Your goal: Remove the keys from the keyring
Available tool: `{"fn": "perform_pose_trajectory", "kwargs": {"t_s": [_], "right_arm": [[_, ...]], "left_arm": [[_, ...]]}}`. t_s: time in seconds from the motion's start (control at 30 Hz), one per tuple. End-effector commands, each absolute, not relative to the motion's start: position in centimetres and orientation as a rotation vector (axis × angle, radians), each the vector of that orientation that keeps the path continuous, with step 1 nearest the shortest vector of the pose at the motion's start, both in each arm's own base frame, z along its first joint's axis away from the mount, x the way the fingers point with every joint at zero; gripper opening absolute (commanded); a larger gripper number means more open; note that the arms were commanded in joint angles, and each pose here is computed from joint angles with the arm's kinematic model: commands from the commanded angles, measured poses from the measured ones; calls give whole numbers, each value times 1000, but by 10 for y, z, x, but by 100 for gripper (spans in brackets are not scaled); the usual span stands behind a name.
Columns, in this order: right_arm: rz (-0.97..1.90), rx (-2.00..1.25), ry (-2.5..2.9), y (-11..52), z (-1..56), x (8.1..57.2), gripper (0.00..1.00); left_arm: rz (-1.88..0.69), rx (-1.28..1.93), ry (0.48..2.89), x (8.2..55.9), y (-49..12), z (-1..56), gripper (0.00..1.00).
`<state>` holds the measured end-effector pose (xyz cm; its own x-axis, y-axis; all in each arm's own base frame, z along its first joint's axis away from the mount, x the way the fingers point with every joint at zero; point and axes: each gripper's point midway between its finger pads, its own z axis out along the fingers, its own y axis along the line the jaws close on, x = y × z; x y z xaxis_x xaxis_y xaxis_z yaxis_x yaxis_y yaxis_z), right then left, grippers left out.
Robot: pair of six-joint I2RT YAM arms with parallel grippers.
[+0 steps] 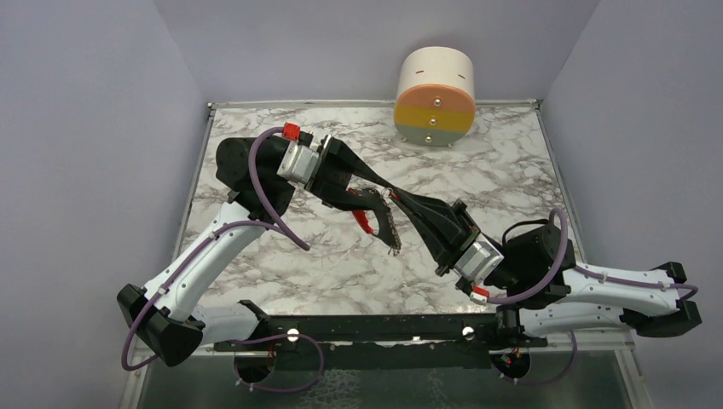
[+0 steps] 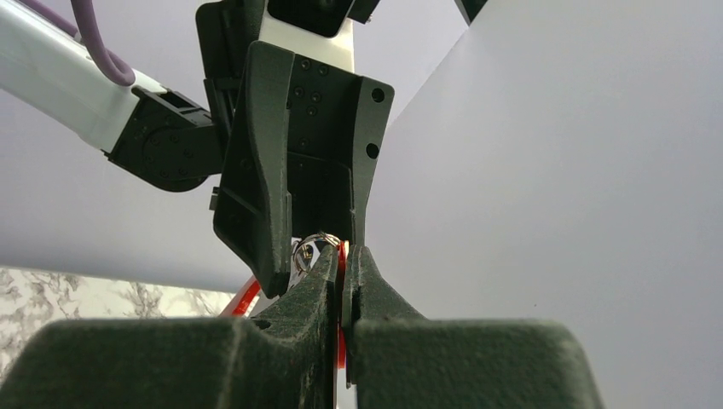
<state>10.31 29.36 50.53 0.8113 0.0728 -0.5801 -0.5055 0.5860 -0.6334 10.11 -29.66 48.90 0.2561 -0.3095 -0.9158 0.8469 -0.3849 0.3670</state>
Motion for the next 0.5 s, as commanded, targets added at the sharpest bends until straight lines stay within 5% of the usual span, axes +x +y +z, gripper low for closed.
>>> {"fn": "perform_pose_trajectory", "kwargs": {"t_s": [0.0,0.47], "right_arm": [[387,-829,507,279,528,98,1],[380,-825,510,280,527,99,1]], "left_arm": [[-1364,1516,483,91,-293,490,36],[-1354,1533,460,86,-290,490,21]]}}
